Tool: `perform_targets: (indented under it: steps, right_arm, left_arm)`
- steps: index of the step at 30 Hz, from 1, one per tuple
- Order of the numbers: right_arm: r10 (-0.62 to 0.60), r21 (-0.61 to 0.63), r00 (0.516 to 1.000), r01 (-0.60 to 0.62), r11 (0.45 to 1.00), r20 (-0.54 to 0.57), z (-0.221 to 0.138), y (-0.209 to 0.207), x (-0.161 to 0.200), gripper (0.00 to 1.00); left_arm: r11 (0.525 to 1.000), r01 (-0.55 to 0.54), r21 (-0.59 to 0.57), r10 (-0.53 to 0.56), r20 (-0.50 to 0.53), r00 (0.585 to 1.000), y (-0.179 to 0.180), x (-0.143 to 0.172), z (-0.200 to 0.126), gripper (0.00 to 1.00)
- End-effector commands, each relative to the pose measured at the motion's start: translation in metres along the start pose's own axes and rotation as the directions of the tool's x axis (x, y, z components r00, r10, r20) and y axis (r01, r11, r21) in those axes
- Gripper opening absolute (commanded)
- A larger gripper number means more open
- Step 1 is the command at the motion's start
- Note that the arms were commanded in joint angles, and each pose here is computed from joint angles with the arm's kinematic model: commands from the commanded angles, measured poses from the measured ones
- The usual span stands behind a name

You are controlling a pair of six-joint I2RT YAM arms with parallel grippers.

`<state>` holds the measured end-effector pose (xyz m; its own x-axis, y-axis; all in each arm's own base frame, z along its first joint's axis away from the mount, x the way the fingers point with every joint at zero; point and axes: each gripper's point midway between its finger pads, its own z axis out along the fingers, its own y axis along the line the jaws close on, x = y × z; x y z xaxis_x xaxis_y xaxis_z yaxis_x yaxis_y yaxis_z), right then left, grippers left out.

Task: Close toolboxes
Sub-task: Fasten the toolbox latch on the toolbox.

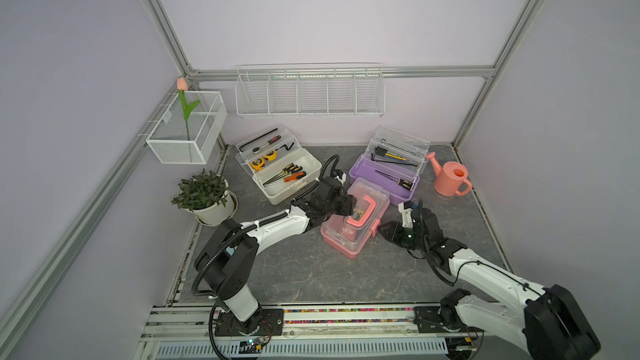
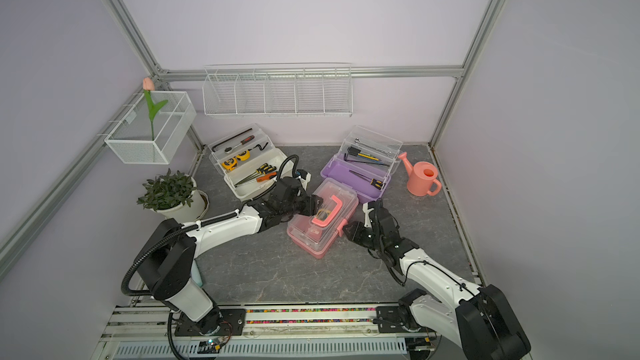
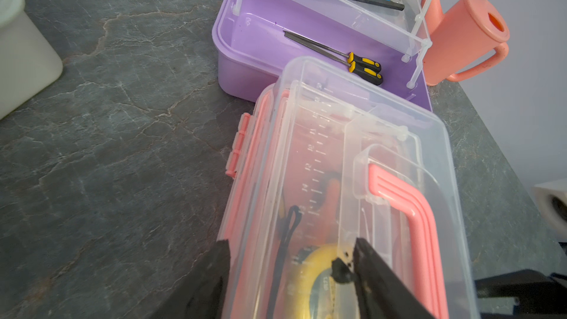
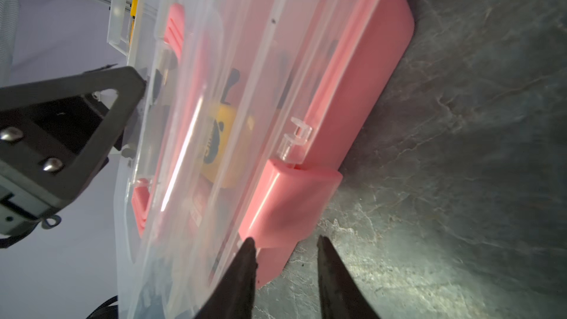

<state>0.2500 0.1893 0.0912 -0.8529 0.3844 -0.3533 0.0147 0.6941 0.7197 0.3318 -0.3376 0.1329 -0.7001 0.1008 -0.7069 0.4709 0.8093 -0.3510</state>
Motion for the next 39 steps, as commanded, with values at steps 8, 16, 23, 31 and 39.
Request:
perform_targets:
  steps: [8, 16, 23, 31, 39]
  right_arm:
    - [0.039, -0.087, 0.998, -0.034, 0.996, 0.051, 0.009, 0.013, -0.011, 0.29]
    - [0.045, -0.099, 0.998, -0.039, 0.994, 0.052, 0.018, 0.012, -0.013, 0.28]
    - [0.074, -0.1, 0.995, -0.067, 0.993, 0.064, 0.017, 0.003, -0.008, 0.28]
    - [0.097, -0.138, 0.991, -0.084, 0.987, 0.093, 0.017, -0.001, -0.006, 0.31]
    - [0.14, -0.214, 0.987, -0.12, 0.969, 0.079, 0.033, 0.004, -0.007, 0.32]
  left_arm:
    - [0.991, -0.055, -0.118, 0.009, -0.36, 0.933, 0.046, 0.11, 0.009, 0.62]
    - [0.994, -0.047, -0.103, 0.005, -0.381, 0.925, 0.045, 0.119, 0.008, 0.59]
    - [0.995, -0.034, -0.091, -0.007, -0.416, 0.909, 0.046, 0.133, 0.011, 0.53]
    - [0.997, -0.012, -0.071, -0.019, -0.427, 0.904, 0.044, 0.139, 0.013, 0.52]
    - [0.999, 0.0, -0.049, -0.021, -0.44, 0.898, 0.041, 0.145, 0.016, 0.52]
